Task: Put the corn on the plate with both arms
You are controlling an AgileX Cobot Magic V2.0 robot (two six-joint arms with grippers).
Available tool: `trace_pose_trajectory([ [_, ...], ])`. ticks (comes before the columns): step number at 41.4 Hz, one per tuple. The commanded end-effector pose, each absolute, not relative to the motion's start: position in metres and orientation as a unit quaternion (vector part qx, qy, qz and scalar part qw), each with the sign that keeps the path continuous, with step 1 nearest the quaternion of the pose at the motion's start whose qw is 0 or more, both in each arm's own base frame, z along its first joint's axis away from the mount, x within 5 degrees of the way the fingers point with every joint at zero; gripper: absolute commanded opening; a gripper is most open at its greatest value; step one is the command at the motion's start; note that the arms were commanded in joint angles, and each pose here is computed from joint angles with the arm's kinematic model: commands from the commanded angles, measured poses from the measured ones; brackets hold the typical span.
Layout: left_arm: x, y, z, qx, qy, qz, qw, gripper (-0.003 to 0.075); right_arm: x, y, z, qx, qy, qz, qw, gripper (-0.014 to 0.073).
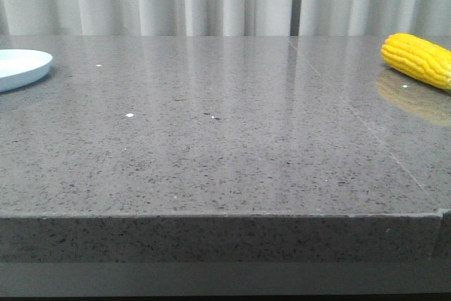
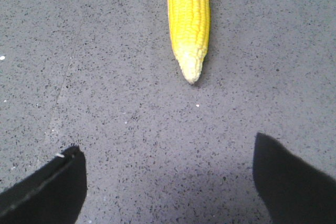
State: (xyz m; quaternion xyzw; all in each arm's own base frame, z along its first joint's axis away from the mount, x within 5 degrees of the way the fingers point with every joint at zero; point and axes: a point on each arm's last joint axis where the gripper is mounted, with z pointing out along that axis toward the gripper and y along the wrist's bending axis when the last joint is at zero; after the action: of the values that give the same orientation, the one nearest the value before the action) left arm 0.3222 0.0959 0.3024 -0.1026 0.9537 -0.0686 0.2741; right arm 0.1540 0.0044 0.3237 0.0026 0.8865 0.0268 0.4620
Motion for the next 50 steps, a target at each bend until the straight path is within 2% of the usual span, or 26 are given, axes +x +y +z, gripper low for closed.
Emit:
trace_pose_trajectory([
  [1,0.337,0.099,0.323,-0.110,0.935,-0.077,0.329,0.0554,0.157,0.003,0.339,-0.001,0.864,0.018,0.503,0.0664],
  [14,0.378,0.114,0.307,-0.106,0.941,-0.085,0.310,0.0536,0.157,0.003,0.339,-0.001,0.864,0.018,0.503,0.0664],
  [27,0.392,0.119,0.298,-0.101,0.947,-0.090,0.291,0.0410,0.157,0.003,0.339,-0.001,0.864,0.018,0.503,0.0664],
  [39,0.393,0.120,0.287,-0.095,0.956,-0.088,0.265,0.0358,0.157,0.003,0.339,-0.002,0.864,0.018,0.503,0.0663],
  [44,0.392,0.120,0.286,-0.092,0.958,-0.084,0.259,0.0263,0.157,0.003,0.339,-0.002,0.864,0.018,0.503,0.0663],
  [50,0.391,0.122,0.283,-0.087,0.962,-0.076,0.249,0.0075,0.157,0.003,0.339,-0.002,0.864,0.018,0.503,0.0663],
])
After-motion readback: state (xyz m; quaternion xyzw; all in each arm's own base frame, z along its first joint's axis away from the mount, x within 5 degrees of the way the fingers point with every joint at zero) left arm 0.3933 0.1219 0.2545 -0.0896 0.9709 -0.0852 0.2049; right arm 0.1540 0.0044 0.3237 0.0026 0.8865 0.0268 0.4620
